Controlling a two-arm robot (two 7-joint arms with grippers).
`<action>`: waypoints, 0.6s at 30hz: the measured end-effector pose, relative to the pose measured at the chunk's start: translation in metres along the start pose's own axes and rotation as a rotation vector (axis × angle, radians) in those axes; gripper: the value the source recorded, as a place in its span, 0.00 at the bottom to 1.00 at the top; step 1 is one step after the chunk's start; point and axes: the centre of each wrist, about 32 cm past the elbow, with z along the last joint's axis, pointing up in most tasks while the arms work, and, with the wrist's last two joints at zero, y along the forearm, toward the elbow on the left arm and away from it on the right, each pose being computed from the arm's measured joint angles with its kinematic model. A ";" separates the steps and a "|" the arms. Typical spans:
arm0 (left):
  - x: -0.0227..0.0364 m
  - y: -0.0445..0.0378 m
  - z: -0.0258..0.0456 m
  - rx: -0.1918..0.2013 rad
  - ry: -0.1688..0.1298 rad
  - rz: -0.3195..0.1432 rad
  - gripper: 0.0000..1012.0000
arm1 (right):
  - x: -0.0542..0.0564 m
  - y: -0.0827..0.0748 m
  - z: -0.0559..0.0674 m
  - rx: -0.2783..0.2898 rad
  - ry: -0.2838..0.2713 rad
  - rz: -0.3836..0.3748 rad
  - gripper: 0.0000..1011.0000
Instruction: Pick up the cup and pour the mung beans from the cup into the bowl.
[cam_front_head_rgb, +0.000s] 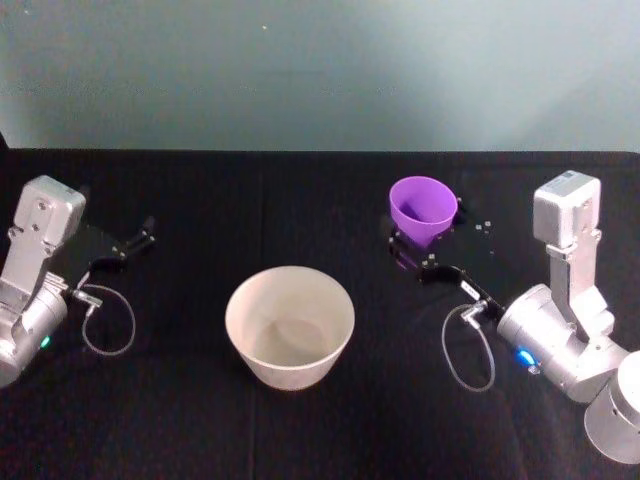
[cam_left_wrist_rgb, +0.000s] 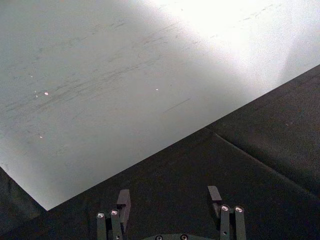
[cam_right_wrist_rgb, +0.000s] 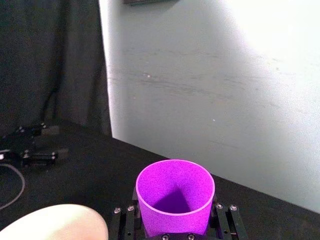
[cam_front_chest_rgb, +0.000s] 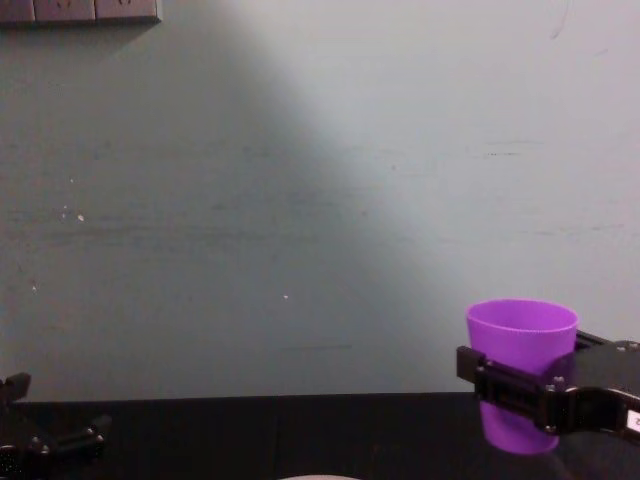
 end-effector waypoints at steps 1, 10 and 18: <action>0.0000 0.0000 0.0000 0.000 0.000 0.000 0.99 | 0.000 0.000 0.001 -0.001 -0.010 0.006 0.72; 0.0000 0.0000 0.0000 0.000 0.000 0.000 0.99 | -0.007 0.011 0.012 -0.034 -0.180 0.061 0.72; 0.0000 0.0000 0.0000 0.000 0.000 0.000 0.99 | -0.019 0.025 0.028 -0.115 -0.390 0.119 0.72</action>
